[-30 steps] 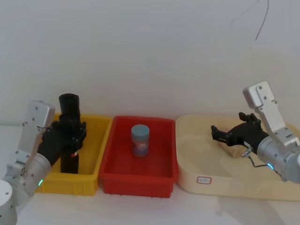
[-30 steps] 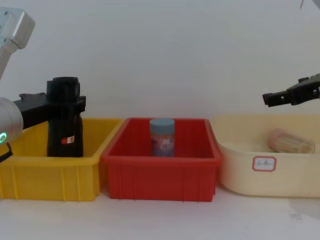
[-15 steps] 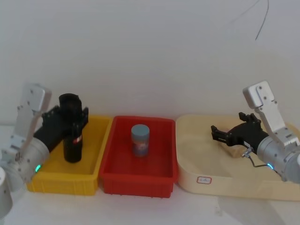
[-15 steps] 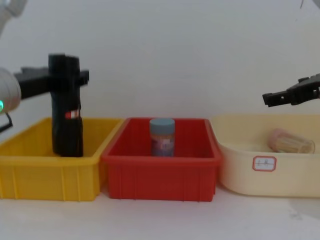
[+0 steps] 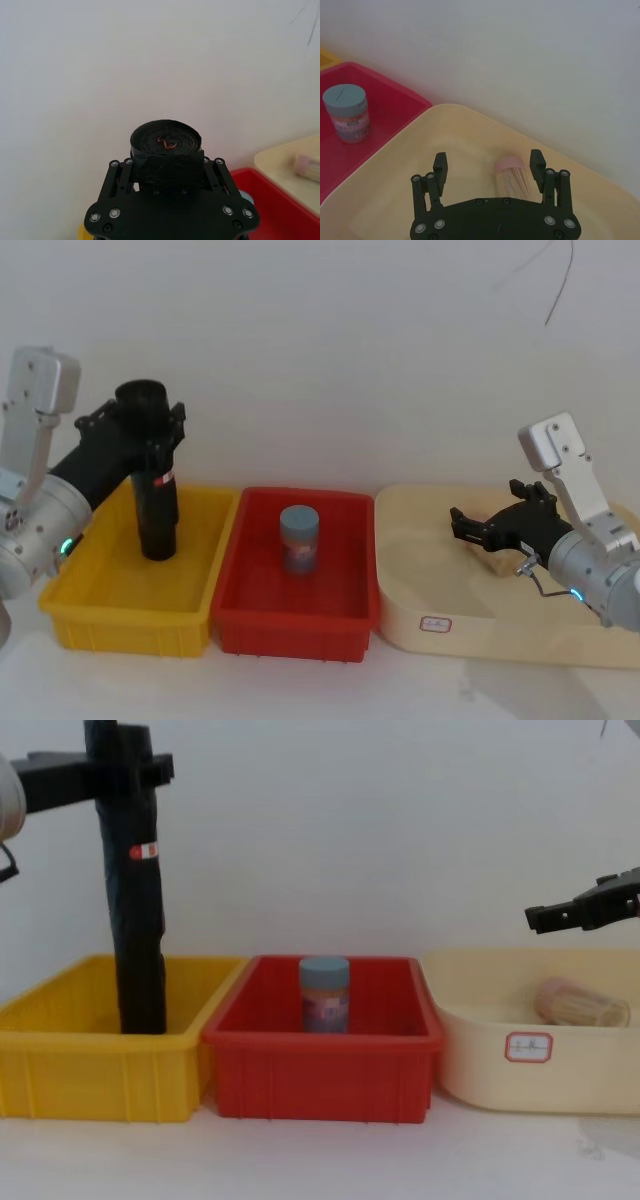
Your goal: Pick up the garbage bag with the one hand and transfer it to the other hand.
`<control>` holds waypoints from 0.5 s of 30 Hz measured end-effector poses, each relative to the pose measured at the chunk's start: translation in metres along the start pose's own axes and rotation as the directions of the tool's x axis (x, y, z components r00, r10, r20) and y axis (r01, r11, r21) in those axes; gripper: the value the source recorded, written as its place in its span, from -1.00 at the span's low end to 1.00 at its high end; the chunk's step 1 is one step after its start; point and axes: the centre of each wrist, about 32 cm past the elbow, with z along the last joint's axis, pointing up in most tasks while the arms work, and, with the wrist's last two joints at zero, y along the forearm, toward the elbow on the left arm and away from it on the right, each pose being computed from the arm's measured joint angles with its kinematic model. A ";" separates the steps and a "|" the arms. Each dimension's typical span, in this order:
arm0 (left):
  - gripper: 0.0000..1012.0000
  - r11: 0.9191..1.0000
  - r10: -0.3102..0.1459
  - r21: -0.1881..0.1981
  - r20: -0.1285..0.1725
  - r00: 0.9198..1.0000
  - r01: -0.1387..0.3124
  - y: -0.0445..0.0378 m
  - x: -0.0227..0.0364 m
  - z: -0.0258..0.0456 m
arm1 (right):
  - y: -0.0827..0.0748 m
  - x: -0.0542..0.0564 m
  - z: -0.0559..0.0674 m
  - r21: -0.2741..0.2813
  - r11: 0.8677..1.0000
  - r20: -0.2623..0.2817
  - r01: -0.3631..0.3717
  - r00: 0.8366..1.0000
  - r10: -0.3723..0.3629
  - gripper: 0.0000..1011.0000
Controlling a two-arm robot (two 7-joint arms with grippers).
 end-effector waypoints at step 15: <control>0.07 0.992 -0.130 -0.016 -0.049 0.990 0.129 -0.0212 -0.0052 0.0027 | -0.001 0.002 0.005 0.049 0.997 0.038 -0.053 0.998 0.051 0.98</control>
